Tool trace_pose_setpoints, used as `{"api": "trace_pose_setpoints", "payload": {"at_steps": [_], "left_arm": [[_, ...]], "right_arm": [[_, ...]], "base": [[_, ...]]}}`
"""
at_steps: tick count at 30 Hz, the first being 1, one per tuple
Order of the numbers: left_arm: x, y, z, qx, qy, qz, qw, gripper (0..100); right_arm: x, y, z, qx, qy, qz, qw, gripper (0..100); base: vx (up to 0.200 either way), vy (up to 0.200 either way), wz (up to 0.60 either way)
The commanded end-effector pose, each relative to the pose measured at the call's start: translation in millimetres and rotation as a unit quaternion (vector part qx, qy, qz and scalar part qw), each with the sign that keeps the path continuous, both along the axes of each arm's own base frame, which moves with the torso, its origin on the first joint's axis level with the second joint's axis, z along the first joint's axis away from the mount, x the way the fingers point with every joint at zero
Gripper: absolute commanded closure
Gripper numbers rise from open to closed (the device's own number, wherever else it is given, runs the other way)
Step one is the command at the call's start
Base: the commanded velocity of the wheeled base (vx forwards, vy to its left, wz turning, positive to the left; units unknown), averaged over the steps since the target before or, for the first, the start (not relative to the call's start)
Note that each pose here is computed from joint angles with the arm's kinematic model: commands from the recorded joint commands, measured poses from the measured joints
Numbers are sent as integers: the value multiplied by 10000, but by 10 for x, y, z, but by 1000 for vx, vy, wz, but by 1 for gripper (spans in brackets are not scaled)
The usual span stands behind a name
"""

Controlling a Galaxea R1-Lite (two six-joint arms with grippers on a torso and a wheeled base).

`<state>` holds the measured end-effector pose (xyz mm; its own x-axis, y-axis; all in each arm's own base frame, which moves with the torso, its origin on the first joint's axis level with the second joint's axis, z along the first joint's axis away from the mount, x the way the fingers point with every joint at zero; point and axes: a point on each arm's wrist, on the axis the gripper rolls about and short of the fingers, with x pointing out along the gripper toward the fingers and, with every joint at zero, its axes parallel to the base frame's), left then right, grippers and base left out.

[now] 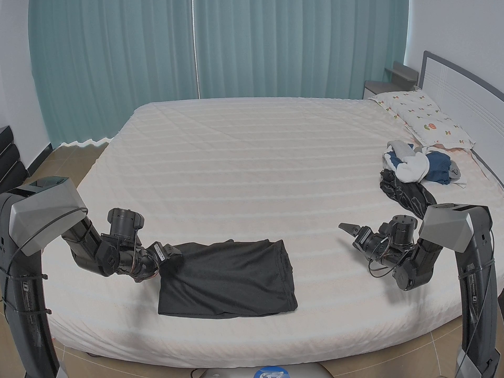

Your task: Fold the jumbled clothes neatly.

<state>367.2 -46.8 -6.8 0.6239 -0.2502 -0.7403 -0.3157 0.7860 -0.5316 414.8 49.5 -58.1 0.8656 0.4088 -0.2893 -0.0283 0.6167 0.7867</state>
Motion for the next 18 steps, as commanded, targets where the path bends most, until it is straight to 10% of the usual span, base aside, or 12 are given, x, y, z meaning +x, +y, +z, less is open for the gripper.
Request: {"api": "trace_pose_setpoints", "payload": {"at_steps": [1,9,18], "left_arm": [[15,24,108,-79,-132,77,9999,0],[-10,26,123,-73,-126,72,9999,0],[-38,145,99,5,-128,68,9999,0]], "right_arm": [[-68,100,-36,-27,51,123,9999,0],[-66,86,-40,-40,47,88,9999,0],[-234,263,126,-16,-105,347,9993,0]], "base": [[0,0,0],[0,0,0],[0,200,0]]}}
